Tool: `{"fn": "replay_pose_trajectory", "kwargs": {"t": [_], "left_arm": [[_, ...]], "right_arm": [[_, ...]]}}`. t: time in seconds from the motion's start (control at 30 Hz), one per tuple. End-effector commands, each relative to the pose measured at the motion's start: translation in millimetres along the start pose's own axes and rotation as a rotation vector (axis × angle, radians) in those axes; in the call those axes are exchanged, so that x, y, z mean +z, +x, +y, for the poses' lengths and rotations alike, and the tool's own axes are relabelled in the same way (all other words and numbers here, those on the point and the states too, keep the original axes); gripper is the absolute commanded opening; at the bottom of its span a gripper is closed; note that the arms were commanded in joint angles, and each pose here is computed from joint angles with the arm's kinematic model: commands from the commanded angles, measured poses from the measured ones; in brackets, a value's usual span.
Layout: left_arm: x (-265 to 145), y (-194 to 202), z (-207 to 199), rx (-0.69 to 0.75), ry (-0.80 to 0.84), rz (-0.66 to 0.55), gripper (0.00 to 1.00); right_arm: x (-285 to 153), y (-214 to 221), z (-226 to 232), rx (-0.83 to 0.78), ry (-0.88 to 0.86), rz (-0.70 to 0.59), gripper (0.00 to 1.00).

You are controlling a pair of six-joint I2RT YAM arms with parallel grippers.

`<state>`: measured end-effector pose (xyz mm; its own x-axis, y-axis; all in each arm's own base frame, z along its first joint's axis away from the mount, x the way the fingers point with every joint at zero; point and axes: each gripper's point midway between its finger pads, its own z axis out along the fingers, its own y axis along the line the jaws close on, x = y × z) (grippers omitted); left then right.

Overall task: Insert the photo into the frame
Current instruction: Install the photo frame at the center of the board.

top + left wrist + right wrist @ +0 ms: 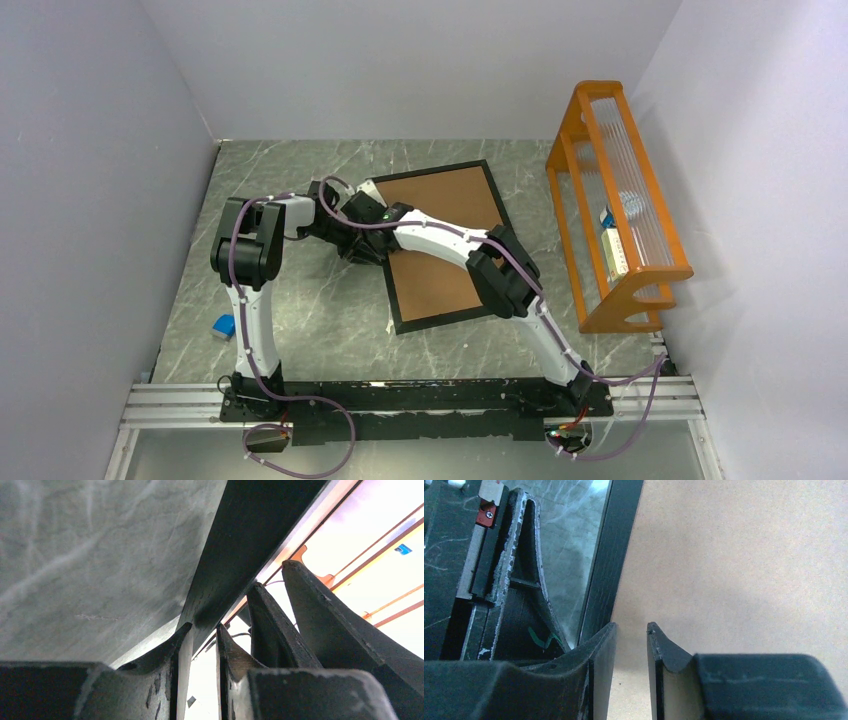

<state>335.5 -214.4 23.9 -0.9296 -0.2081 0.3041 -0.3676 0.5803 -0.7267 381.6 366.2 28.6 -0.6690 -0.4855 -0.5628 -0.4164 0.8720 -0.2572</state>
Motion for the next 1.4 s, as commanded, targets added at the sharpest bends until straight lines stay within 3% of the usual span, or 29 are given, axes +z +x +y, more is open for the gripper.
{"fn": "replay_pose_trajectory", "kwargs": {"t": [0.0, 0.27, 0.57, 0.77, 1.03, 1.37], "left_arm": [[21, -7, 96, -0.064, -0.357, -0.069, 0.27], [21, -7, 94, -0.059, -0.356, -0.070, 0.27], [20, -11, 67, -0.032, -0.253, -0.076, 0.32], [21, -10, 49, -0.010, -0.170, -0.062, 0.37], [29, 1, 50, 0.034, -0.183, -0.033, 0.44], [34, 4, 77, -0.016, -0.302, -0.019, 0.31]], "right_arm": [[47, 107, -54, -0.209, 0.202, 0.344, 0.32], [16, 34, -34, -0.017, -0.061, 0.234, 0.32], [-71, -44, -66, 0.229, -0.171, -0.048, 0.36], [-93, -6, -41, 0.188, -0.332, -0.040, 0.41], [-100, 57, 4, 0.054, -0.365, 0.041, 0.49], [-81, 77, 18, 0.036, -0.290, 0.112, 0.49]]}}
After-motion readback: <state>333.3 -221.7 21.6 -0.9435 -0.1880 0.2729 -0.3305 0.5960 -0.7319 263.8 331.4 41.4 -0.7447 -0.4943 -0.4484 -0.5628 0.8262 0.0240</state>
